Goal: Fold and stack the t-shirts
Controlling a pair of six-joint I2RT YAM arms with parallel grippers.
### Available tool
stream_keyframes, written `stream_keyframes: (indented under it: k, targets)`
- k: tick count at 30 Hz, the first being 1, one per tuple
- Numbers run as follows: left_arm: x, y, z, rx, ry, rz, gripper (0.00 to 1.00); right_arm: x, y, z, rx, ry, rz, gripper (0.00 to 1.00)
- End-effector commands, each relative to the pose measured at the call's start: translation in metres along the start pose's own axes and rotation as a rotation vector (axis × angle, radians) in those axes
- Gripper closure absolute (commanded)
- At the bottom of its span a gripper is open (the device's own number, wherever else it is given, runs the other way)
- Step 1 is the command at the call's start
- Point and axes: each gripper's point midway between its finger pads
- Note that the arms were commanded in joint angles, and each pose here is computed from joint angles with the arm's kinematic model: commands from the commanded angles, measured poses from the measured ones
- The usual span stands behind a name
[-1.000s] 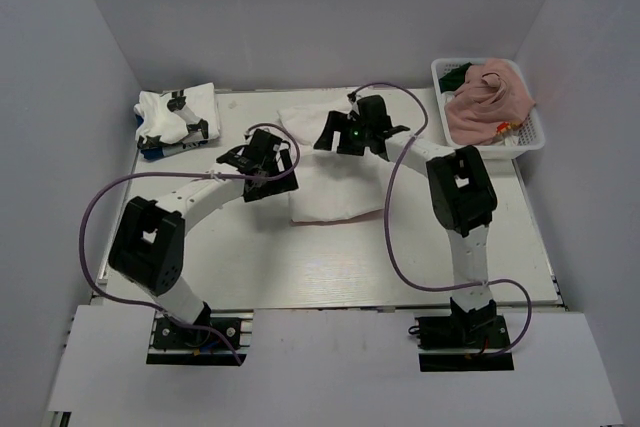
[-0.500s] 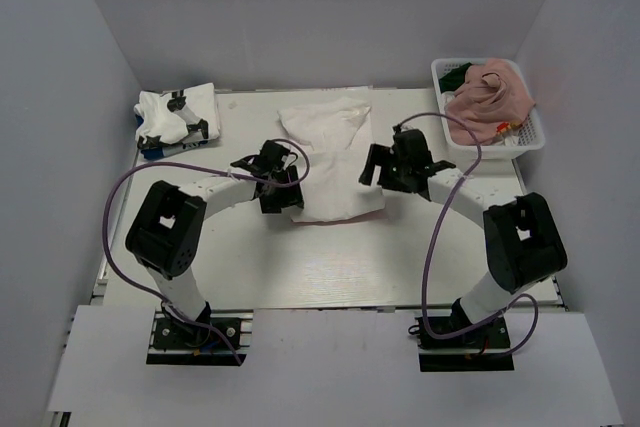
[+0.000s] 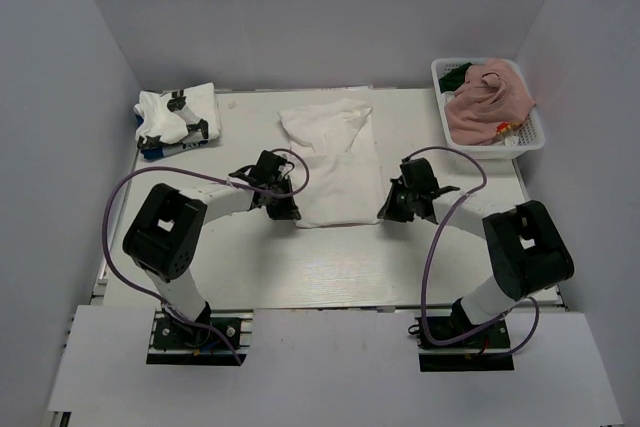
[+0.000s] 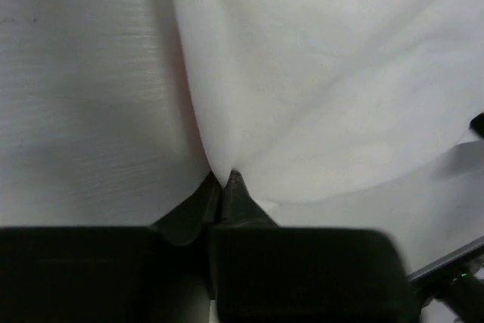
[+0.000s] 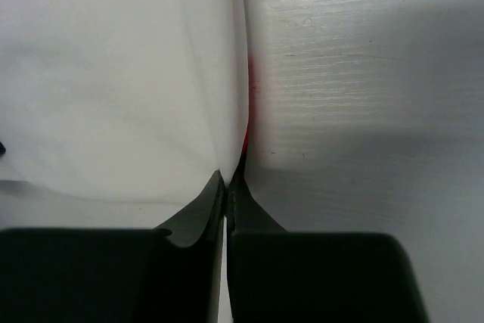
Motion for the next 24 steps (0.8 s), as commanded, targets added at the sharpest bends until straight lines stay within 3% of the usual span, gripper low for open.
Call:
stream_keyframes:
  k: [1, 7, 12, 14, 15, 16, 17, 18, 19, 20, 21, 24]
  targets:
    - [0.023, -0.001, 0.008, -0.019, -0.004, 0.092, 1.0, -0.003, 0.007, 0.01, -0.061, 0.006, -0.031, 1.0]
    - [0.083, 0.019, 0.03, -0.006, 0.041, 0.222, 1.0, 0.06, 0.036, 0.003, -0.132, 0.049, 0.119, 1.0]
    - [0.147, 0.066, 0.048, -0.028, 0.103, 0.335, 1.0, 0.131, 0.074, -0.006, -0.176, 0.05, 0.288, 1.0]
    - [0.155, 0.087, 0.038, 0.031, 0.103, 0.333, 1.0, 0.128, 0.092, 0.006, -0.229, 0.101, 0.253, 1.0]
    - [0.162, 0.097, 0.037, 0.041, 0.11, 0.363, 0.75, 0.139, 0.101, 0.001, -0.203, 0.11, 0.298, 1.0]
    - [0.153, 0.11, 0.023, 0.088, 0.082, 0.327, 0.5, 0.125, 0.113, 0.011, -0.234, 0.16, 0.222, 1.0]
    - [0.142, 0.114, 0.024, 0.057, 0.073, 0.275, 0.28, 0.119, 0.12, 0.016, -0.249, 0.202, 0.2, 0.93]
    - [0.126, 0.126, 0.017, 0.041, 0.049, 0.225, 0.01, 0.112, 0.124, 0.019, -0.258, 0.228, 0.171, 0.69]
    - [0.114, 0.131, 0.016, 0.016, 0.042, 0.17, 0.0, 0.091, 0.134, 0.032, -0.289, 0.288, 0.096, 0.51]
    - [0.092, 0.131, 0.025, -0.057, 0.018, 0.066, 0.0, 0.083, 0.136, 0.035, -0.297, 0.345, 0.061, 0.17]
    - [0.065, 0.139, 0.018, -0.07, 0.017, -0.03, 0.0, 0.067, 0.137, 0.041, -0.301, 0.377, -0.002, 0.1]
    - [0.002, 0.149, 0.027, -0.213, 0.017, -0.28, 0.0, 0.009, 0.132, 0.065, -0.314, 0.452, -0.238, 0.1]
Point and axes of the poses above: each gripper's point midway between its finger pads, its own y axis back along the fingers, its own z axis along the line the jaws close on, x = y × z, and after that the axes turned 2 degrees about y, right-handed
